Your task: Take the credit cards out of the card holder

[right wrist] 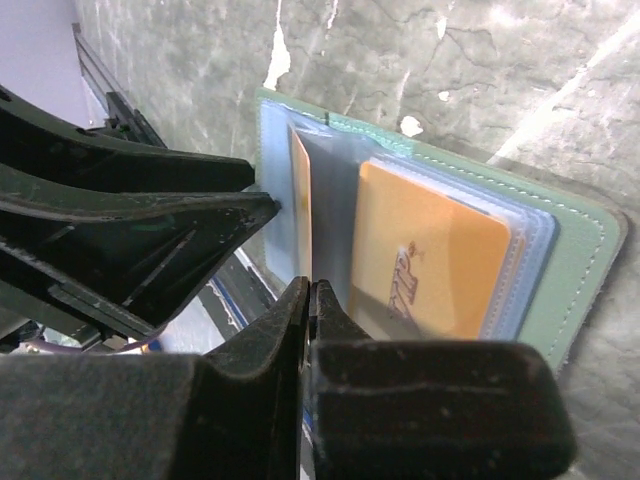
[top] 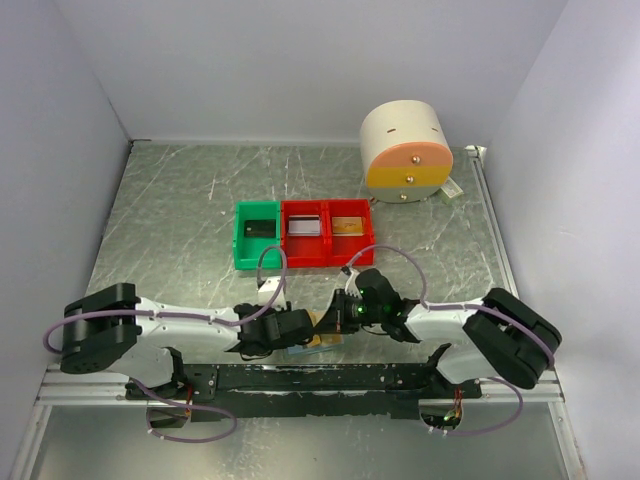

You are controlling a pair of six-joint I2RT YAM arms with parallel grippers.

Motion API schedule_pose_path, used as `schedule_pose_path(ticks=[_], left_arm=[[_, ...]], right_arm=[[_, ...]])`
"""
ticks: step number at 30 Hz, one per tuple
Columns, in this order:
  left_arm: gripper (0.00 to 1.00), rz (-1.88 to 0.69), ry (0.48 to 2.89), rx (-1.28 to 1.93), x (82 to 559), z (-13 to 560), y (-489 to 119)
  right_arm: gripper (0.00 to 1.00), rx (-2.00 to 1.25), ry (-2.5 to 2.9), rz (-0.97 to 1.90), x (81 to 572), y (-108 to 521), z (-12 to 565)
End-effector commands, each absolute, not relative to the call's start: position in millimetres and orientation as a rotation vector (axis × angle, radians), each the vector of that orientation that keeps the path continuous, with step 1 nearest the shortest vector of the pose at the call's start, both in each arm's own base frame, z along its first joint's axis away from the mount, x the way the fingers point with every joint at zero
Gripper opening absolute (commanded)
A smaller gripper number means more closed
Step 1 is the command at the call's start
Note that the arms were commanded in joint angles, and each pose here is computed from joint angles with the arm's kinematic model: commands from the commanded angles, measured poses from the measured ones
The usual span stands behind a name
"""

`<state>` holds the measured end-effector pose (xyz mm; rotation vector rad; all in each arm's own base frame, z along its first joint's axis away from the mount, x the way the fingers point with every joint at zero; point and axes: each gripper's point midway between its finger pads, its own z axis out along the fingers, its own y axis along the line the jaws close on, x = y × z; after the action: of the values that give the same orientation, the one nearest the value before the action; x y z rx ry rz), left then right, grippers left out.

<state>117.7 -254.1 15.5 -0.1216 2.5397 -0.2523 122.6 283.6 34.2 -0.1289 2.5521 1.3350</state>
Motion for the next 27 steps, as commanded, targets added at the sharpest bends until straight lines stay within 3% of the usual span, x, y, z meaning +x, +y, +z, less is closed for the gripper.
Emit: schedule_pose_path(ticks=[1,8,10,17,27], left_arm=[[0.48,-0.203,2.606,-0.080,104,-8,-240],[0.48,-0.199,2.612,-0.062,104,-8,-242],[0.48,-0.191,2.616,-0.061,103,-10,-241],[0.48,-0.172,2.614,-0.060,104,-9,-240],[0.47,-0.180,2.607,-0.079,104,-9,-236]], right_arm=[[0.05,-0.122,2.563,1.389,117,284,28],[0.21,-0.088,2.532,1.440,126,297,33],[0.21,-0.084,2.535,1.430,129,298,31],[0.05,-0.070,2.549,1.410,128,295,26],[0.04,-0.039,2.564,1.256,124,267,22]])
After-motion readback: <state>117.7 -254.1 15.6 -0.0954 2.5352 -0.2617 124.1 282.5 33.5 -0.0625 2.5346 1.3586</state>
